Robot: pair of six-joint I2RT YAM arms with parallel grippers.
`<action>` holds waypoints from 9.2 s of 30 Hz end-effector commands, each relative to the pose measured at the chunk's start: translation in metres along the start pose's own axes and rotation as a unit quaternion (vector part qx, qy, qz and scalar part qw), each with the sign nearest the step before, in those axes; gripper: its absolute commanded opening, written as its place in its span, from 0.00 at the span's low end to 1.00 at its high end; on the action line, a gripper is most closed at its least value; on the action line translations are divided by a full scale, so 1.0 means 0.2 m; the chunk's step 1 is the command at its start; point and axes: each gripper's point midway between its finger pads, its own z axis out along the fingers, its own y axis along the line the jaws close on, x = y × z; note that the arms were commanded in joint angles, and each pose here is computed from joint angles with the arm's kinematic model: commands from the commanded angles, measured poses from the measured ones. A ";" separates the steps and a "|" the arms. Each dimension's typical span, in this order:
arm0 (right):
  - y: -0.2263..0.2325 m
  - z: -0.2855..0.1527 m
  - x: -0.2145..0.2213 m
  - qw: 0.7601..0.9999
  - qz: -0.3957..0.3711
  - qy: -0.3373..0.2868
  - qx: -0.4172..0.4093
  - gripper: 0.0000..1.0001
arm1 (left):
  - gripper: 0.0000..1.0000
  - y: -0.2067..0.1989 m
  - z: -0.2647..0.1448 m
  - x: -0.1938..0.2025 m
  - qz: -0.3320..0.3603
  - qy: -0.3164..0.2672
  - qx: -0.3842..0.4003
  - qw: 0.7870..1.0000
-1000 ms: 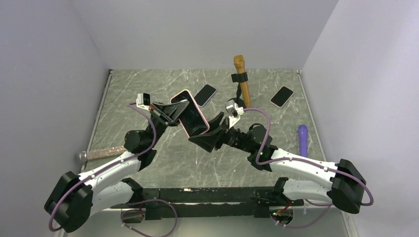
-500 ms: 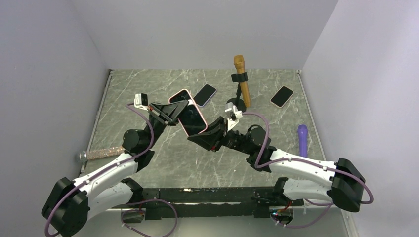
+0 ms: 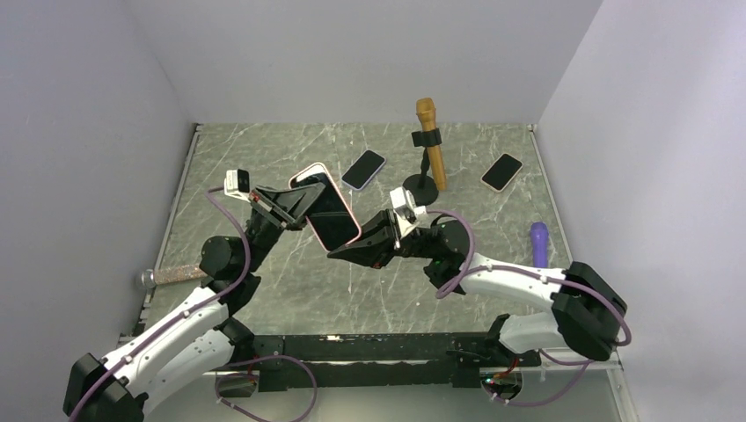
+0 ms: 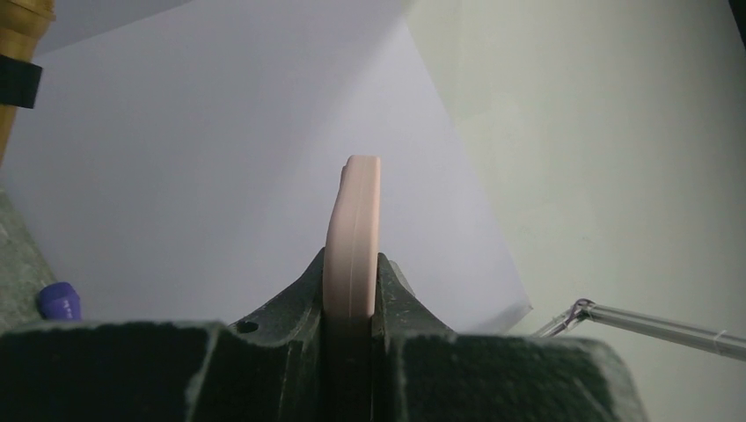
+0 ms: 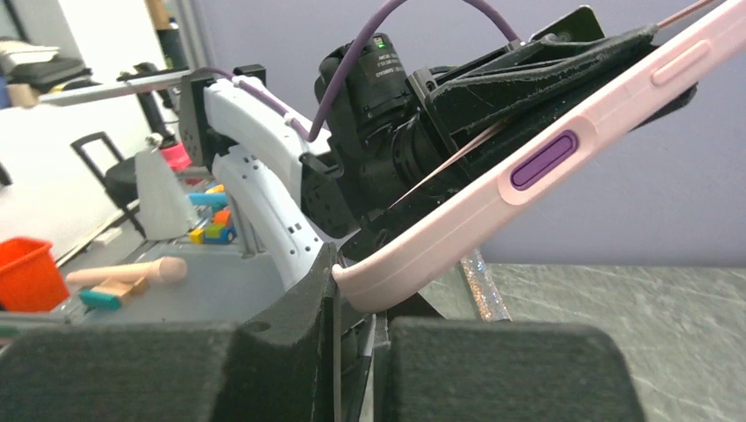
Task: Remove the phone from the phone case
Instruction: Remove the phone case from the phone, then place the phone case at the center of the board.
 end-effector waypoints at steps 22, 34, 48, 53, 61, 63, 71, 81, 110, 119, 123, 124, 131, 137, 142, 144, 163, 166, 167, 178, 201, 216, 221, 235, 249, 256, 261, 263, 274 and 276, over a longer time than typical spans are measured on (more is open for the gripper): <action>-0.22 -0.20 0.15 0.984 0.148 0.045 0.089 0.30 | 0.00 -0.34 -0.06 0.14 0.030 0.073 0.076 0.994; 0.08 -0.23 -0.03 0.975 0.170 0.118 0.078 0.71 | 0.00 -0.28 0.02 0.14 0.242 0.117 -0.010 0.963; 0.18 -0.09 -0.15 0.982 0.159 0.091 -0.036 0.37 | 0.00 -0.26 0.02 0.17 0.225 0.134 -0.016 0.965; 0.20 -0.12 -0.09 0.982 0.152 0.100 -0.057 0.39 | 0.00 -0.29 0.01 0.19 0.215 0.142 -0.014 0.966; 0.26 -0.13 -0.09 0.981 0.137 0.095 -0.103 0.35 | 0.00 -0.33 0.00 0.20 0.197 0.151 -0.005 0.969; 0.26 -0.13 -0.09 0.981 0.131 0.095 -0.103 0.32 | 0.00 -0.34 0.00 0.21 0.189 0.152 -0.002 0.970; 0.25 -0.14 -0.04 0.985 0.056 0.109 -0.122 0.00 | 0.00 -0.37 -0.01 0.28 0.118 0.188 0.011 0.975; 0.15 -0.03 0.02 0.981 -0.042 0.142 -0.126 0.00 | 0.00 -0.40 -0.06 0.39 -0.014 0.257 0.020 0.966; -0.02 -0.29 -0.05 0.911 0.314 0.083 0.252 0.64 | 0.00 -0.18 -0.13 -0.02 0.245 0.023 -0.068 0.967; 0.08 -0.11 -0.12 0.918 0.369 0.053 0.136 0.36 | 0.00 -0.16 -0.15 -0.01 0.223 0.023 -0.065 0.972; 0.10 -0.09 -0.09 0.917 0.374 0.062 0.124 0.32 | 0.00 -0.15 -0.15 0.00 0.213 0.026 -0.063 0.975; 0.10 -0.09 -0.09 0.918 0.373 0.062 0.122 0.32 | 0.00 -0.14 -0.15 0.01 0.212 0.028 -0.064 0.975; 0.09 -0.08 -0.07 0.919 0.369 0.063 0.123 0.29 | 0.00 -0.14 -0.12 0.02 0.212 0.035 -0.063 0.975; 0.09 -0.06 -0.03 0.915 0.381 0.068 0.114 0.29 | 0.00 -0.13 -0.11 0.03 0.206 0.042 -0.060 0.976; 0.08 -0.04 0.00 0.914 0.383 0.072 0.113 0.29 | 0.00 -0.11 -0.09 0.05 0.190 0.049 -0.055 0.979; 0.06 -0.03 0.02 0.913 0.383 0.075 0.118 0.29 | 0.00 -0.10 -0.09 0.07 0.181 0.055 -0.053 0.980; 0.03 -0.01 -0.12 0.917 0.385 0.018 0.098 0.00 | 0.84 0.10 -0.18 0.20 0.227 0.162 -0.106 0.955; 0.02 -0.07 -0.15 0.915 0.390 0.006 0.099 0.00 | 0.91 0.11 -0.25 0.15 0.285 0.155 -0.128 0.937; 0.03 -0.09 -0.17 0.915 0.391 0.003 0.095 0.00 | 0.92 0.11 -0.27 0.13 0.300 0.153 -0.134 0.932; 0.03 -0.21 -0.29 0.918 0.390 -0.025 0.070 0.00 | 0.93 0.16 -0.42 0.21 0.345 0.212 -0.111 0.908; 0.04 -0.20 -0.27 0.915 0.400 -0.025 0.049 0.00 | 0.70 0.22 -0.35 0.29 0.306 0.246 -0.096 0.915; 0.03 -0.20 -0.21 0.912 0.407 -0.018 0.050 0.00 | 0.58 0.26 -0.28 0.27 0.288 0.240 -0.119 0.919; 0.03 -0.20 -0.19 0.910 0.411 -0.017 0.047 0.00 | 0.55 0.26 -0.26 0.28 0.285 0.241 -0.116 0.920; 0.02 -0.20 -0.16 0.910 0.411 -0.014 0.055 0.00 | 0.00 0.40 -0.32 0.17 0.288 0.206 -0.213 0.911; 0.02 -0.21 -0.11 0.912 0.400 0.006 0.086 0.00 | 0.00 0.92 -0.72 -0.16 0.254 0.113 -0.468 0.839; -0.02 -0.26 -0.08 0.921 0.361 0.033 0.144 0.00 | 0.00 1.21 -0.90 -0.34 0.232 0.152 -0.569 0.774; -0.02 -0.28 -0.06 0.921 0.356 0.039 0.154 0.00 | 0.00 1.30 -0.82 -0.66 0.248 0.146 -0.597 0.749; -0.01 -0.28 -0.05 0.920 0.359 0.041 0.152 0.00 | 0.00 1.36 -0.77 -0.79 0.242 0.159 -0.603 0.743; 0.00 -0.30 -0.06 0.922 0.350 0.048 0.159 0.00 | 0.00 1.56 -0.62 -1.50 0.146 0.039 -0.578 0.802; 0.00 -0.30 -0.07 0.923 0.348 0.050 0.160 0.00 | 0.00 1.56 -0.59 -1.59 0.149 -0.001 -0.571 0.807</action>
